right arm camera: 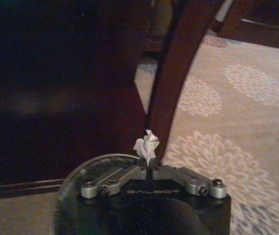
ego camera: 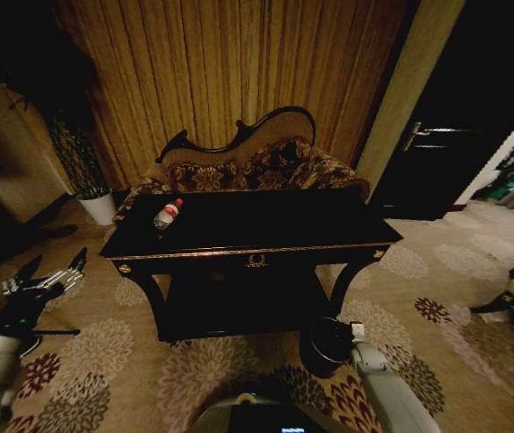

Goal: Move to the front of the table and place the trash on the table into the trash bin.

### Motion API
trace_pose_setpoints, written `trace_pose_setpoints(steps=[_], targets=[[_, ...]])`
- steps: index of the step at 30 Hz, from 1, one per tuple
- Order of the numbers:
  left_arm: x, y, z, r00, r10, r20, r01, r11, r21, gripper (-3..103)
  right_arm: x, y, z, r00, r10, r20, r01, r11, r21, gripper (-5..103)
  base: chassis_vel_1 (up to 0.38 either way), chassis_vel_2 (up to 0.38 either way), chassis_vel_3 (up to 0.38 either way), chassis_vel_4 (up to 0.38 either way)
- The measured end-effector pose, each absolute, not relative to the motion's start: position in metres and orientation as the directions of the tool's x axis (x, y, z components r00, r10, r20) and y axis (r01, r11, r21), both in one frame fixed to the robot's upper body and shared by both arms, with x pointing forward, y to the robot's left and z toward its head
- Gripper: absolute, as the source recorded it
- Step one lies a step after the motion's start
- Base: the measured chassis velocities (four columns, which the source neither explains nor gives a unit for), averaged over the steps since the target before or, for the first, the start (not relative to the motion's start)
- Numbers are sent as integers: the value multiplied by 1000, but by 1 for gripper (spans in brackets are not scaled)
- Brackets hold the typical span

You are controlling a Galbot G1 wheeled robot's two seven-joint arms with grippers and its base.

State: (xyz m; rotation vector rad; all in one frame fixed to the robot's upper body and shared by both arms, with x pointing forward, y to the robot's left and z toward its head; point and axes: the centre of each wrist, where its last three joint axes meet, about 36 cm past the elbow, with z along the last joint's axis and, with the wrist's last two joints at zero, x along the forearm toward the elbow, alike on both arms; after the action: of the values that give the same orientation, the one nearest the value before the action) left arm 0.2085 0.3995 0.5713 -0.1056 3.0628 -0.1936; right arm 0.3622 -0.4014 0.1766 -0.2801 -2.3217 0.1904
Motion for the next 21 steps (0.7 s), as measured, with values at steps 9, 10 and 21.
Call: trace_pose_setpoints(steps=[9,10,21], targets=[[208,396,572,-995,-59,-76,-48,990,-133,100,353,-411,175,-660,292,692,151,954,-258,27,0,0,0,0],[207,395,572,-995,-56,-77,-45,990,-133,100,352,-410,176,-663,289,691,150,955,-256,32,0,0,0,0],[205,396,573,-996,-53,-74,-43,991,-127,100,349,-406,181,-670,273,690,137,959,-247,70,0,0,0,0]])
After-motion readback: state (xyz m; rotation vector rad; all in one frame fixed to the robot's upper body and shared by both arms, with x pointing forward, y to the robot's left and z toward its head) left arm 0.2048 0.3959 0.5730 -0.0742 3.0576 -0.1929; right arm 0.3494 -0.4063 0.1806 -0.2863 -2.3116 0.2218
